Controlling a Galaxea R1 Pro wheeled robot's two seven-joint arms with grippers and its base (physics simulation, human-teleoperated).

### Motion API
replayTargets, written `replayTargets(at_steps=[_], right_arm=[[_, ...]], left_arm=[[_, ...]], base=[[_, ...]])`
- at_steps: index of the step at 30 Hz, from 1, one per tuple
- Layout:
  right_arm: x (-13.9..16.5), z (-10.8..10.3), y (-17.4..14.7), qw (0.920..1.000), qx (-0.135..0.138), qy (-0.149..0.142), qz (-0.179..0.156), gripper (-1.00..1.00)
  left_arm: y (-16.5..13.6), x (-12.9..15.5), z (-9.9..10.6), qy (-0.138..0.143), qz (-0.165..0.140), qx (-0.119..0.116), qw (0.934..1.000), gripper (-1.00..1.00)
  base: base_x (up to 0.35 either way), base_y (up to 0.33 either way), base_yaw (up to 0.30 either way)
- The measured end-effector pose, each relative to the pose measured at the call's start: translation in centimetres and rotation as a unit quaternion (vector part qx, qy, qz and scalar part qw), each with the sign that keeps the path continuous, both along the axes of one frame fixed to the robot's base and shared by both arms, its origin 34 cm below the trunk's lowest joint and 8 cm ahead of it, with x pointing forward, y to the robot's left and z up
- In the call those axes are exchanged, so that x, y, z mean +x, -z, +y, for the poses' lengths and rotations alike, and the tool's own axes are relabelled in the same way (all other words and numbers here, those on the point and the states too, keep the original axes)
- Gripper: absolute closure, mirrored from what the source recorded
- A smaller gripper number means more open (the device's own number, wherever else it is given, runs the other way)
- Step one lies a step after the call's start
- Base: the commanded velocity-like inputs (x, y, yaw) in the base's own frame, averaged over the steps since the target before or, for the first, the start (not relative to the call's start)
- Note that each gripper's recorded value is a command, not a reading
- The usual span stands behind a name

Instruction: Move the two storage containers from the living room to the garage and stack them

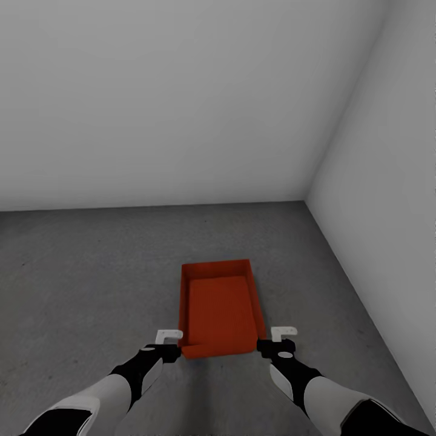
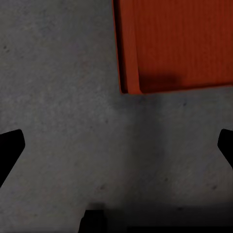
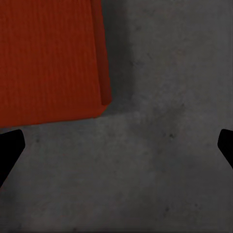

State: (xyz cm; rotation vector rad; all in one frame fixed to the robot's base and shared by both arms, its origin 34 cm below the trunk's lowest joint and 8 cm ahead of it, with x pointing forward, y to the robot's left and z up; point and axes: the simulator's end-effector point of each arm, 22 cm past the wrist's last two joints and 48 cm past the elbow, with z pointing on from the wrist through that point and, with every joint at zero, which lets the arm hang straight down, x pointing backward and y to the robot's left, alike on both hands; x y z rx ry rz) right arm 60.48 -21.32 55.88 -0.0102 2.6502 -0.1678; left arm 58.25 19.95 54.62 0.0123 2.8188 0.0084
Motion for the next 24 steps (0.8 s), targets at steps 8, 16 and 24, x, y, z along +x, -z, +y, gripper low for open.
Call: replayTargets(at_steps=[8, 16, 24], right_arm=[[0.4, 0.1, -0.5, 1.0, 0.0, 0.0, -0.005, -1.0], [0.8, 0.1, -1.1, 0.9999, 0.0, 0.0, -0.012, -1.0], [1.3, 0.1, -1.7, 0.9998, 0.0, 0.0, -0.018, -1.0]], left_arm=[[-0.5, 0.4, 0.0, 0.0, -0.005, 0.0, 1.0, -1.0], [-1.1, 0.9, 0.0, 0.0, -0.012, 0.0, 0.9999, -1.0], [-1.6, 1.3, 0.0, 0.0, -0.018, 0.0, 0.9998, -1.0]], base=[[-0.005, 0.0, 0.0], [0.0, 0.0, 0.0], [0.0, 0.0, 0.0]])
